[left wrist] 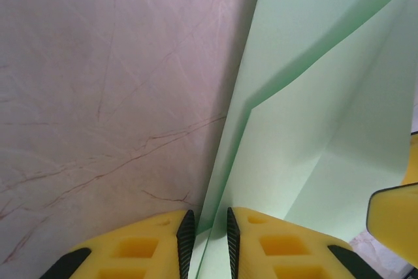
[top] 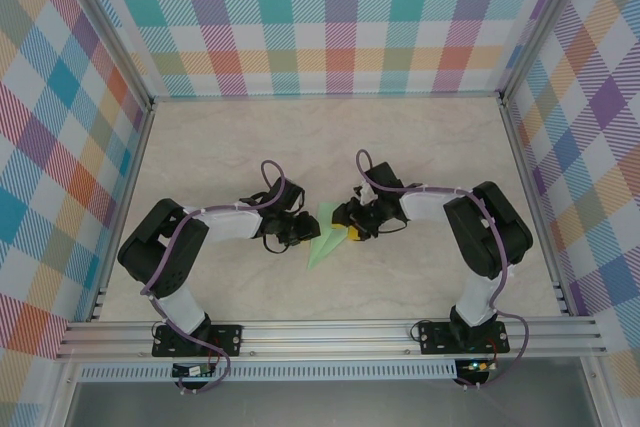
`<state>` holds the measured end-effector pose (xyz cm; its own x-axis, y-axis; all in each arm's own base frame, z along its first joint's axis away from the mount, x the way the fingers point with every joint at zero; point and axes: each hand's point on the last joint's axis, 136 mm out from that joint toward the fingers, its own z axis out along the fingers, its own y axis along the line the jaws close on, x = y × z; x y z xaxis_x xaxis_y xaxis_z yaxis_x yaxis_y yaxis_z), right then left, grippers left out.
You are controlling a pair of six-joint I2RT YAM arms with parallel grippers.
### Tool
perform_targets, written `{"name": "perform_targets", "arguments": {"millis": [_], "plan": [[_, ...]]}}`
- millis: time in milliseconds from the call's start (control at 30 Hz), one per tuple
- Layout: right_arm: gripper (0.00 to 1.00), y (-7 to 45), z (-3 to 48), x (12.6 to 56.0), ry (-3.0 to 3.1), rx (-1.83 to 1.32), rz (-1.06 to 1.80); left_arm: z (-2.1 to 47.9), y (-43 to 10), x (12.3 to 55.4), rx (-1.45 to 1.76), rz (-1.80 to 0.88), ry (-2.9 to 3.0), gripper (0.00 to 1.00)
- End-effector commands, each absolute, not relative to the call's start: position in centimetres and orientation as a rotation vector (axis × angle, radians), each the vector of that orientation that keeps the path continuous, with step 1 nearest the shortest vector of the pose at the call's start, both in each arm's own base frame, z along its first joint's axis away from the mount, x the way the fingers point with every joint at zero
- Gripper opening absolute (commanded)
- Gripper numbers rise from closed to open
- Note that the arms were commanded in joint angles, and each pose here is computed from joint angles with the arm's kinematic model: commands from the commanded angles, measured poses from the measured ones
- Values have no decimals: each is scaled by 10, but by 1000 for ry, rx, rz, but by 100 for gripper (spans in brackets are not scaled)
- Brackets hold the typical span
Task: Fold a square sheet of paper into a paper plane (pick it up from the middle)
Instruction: Turn over the paper at the center of the table.
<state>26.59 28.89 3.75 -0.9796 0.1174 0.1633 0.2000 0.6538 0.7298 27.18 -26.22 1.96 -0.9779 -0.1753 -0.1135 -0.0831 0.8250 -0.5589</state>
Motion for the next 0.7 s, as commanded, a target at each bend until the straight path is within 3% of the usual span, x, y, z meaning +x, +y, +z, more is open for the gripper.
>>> {"name": "perform_targets", "arguments": {"millis": [0,400,667], "plan": [[46,297,44,269,-2732,-273,-1317,0,-244,271,-277,-761,2877,24],[43,306,34,282,-2761,-269,-1319,6,-245,271,-285,-787,2862,24],[31,310,37,289,-2787,-212,-1348,9,-245,271,-294,-798,2850,24]]}}
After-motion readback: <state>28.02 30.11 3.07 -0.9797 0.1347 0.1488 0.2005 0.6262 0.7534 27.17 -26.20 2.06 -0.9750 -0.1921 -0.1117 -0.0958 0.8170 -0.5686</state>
